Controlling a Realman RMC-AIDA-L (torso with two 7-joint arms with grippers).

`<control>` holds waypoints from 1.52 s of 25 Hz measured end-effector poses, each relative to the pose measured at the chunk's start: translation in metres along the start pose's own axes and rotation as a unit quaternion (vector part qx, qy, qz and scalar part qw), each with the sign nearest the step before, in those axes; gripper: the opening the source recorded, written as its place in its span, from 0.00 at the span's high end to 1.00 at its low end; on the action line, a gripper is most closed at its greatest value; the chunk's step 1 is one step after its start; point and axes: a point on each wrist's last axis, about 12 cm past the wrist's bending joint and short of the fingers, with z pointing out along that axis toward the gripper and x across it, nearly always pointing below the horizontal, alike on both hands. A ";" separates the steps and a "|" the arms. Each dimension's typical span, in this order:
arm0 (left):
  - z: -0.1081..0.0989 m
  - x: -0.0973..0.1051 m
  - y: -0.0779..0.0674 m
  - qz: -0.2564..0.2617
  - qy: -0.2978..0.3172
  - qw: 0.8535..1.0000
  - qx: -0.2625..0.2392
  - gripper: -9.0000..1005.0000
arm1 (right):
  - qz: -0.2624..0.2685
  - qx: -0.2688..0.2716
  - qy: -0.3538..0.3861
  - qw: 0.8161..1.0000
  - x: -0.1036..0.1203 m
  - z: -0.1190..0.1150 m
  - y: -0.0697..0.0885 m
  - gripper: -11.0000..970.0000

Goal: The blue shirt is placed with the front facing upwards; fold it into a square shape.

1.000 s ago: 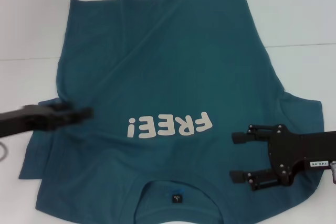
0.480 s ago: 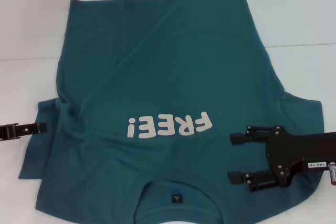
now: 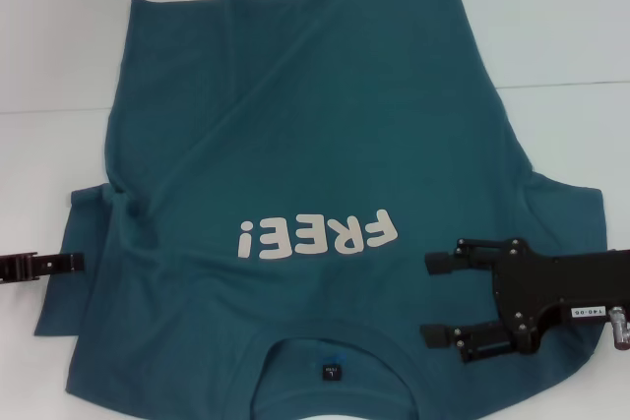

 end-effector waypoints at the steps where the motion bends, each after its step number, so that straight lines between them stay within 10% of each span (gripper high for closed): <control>1: 0.001 0.001 0.000 0.000 0.001 1.000 0.001 0.15 | 0.001 0.000 0.000 1.000 0.000 0.000 0.000 0.05; 13: 0.010 0.003 -0.004 0.014 0.009 1.000 -0.001 0.18 | 0.001 -0.002 0.001 1.000 -0.001 0.001 0.000 0.05; 22: 0.014 0.001 -0.006 0.026 0.011 1.000 -0.013 0.63 | 0.003 0.000 0.000 1.000 0.000 0.000 0.000 0.05; 38: 0.012 -0.005 -0.007 0.042 0.015 0.999 -0.021 0.96 | 0.003 0.002 -0.003 1.000 -0.001 0.000 -0.001 0.05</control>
